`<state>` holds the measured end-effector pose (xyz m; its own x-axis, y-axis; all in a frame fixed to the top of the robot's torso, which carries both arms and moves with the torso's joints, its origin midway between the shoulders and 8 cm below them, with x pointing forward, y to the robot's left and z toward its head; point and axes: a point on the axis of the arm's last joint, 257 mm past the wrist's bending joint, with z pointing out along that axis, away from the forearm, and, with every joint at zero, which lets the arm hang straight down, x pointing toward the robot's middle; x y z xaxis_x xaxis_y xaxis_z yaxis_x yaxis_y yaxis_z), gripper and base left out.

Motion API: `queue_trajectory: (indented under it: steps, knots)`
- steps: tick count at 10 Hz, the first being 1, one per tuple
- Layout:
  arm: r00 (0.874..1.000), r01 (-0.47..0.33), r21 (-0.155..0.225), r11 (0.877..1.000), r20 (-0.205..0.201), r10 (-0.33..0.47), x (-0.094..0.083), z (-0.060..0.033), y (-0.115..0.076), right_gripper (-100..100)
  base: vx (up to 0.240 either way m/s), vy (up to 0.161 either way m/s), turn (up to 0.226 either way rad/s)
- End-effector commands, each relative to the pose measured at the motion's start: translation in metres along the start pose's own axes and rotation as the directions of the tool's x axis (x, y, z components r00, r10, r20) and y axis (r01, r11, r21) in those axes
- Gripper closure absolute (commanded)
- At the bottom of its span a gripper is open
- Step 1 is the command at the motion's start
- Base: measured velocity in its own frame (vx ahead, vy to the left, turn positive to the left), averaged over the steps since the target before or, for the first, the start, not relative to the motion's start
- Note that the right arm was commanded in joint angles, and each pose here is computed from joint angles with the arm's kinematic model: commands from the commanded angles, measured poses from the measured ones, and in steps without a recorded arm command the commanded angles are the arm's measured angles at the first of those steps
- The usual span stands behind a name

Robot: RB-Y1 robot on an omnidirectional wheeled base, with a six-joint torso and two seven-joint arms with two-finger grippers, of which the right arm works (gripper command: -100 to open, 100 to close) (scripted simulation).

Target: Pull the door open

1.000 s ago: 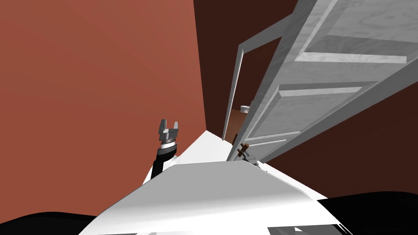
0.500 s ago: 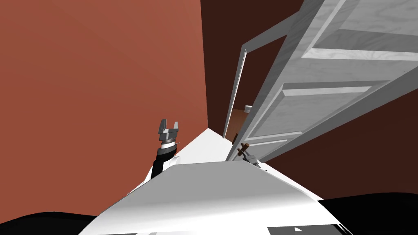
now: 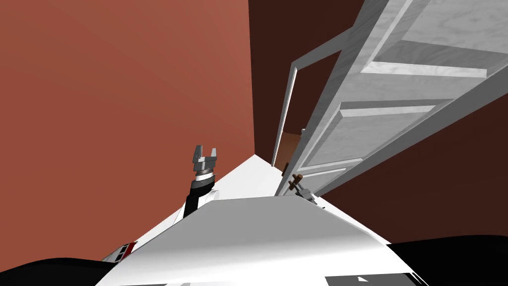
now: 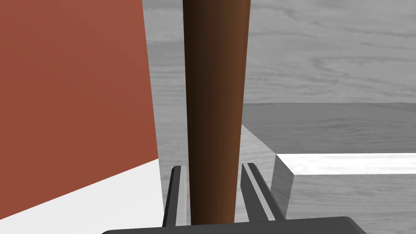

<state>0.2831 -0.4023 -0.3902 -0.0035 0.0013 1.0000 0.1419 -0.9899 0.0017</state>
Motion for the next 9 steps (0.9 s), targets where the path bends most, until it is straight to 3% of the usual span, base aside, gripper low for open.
queue_trajectory:
  steps: [1, 9]
  knots:
    - [1.000, 0.000, 0.000, 1.000, 0.000, 0.000, 0.0000, 0.0000, 0.0000, 100, -0.077, -0.027, 0.028]
    - [1.000, -0.001, 0.021, 1.000, 0.003, 0.001, -0.0012, -0.0072, 0.0011, 100, -0.164, -0.059, 0.127]
